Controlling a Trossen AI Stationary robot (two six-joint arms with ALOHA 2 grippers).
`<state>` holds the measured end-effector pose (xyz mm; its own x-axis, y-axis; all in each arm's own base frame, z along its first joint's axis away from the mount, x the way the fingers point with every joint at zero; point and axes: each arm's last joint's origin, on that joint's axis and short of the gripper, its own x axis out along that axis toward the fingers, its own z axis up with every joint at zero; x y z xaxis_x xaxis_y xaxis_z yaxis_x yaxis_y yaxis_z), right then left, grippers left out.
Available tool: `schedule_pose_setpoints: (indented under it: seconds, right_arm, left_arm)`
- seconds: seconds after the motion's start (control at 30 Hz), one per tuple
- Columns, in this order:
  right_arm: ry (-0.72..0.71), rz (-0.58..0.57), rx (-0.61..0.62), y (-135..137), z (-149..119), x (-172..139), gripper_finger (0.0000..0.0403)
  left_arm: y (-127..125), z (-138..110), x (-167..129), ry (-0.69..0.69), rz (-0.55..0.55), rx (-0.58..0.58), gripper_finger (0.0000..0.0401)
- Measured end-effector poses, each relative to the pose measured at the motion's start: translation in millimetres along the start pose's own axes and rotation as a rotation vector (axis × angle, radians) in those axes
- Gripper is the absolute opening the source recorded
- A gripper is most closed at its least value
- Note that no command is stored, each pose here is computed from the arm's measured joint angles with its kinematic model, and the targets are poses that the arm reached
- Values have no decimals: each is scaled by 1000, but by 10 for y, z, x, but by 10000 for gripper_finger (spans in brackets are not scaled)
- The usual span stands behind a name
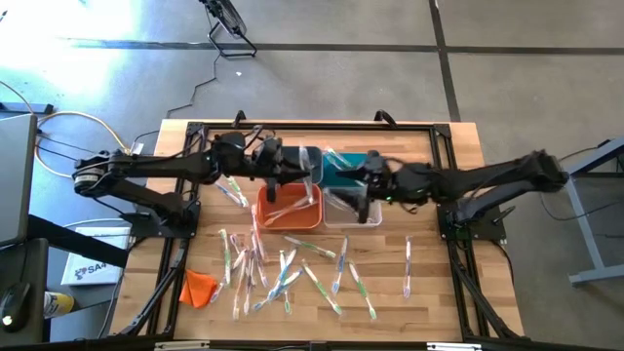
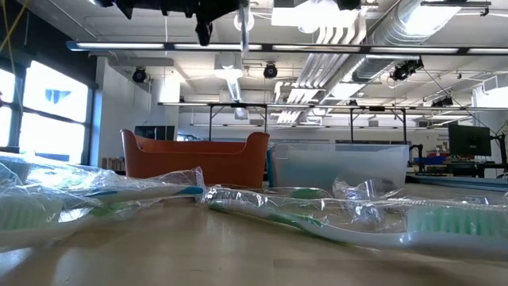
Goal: Pick & Place Toothbrushes
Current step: Put the blue toothbrush into the left blue bin
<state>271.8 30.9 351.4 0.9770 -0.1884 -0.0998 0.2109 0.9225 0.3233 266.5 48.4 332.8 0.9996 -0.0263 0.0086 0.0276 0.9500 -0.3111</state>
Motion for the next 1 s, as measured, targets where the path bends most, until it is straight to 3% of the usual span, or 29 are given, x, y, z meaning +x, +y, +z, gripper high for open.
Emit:
schedule_pose_setpoints:
  seconds: [0.23, 0.37, 0.5, 0.73, 1.0]
  right_arm:
    - [-78, 25, 21, -29, 248, -327, 245]
    - [-119, -5, -38, -47, 315, -410, 235]
    - [-162, -137, -116, -87, 348, -442, 232]
    - [-243, -533, -196, -204, 399, -477, 232]
    - [-259, -655, -188, -337, 431, -454, 232]
  left_arm:
    - [247, 28, -137, 62, 127, -4, 35]
    - [409, -7, -200, 125, 208, -27, 35]
    - [556, -18, -268, 161, 289, -19, 35]
    - [844, -24, -355, 181, 403, -47, 35]
    - [1135, -223, -281, 273, 426, -169, 35]
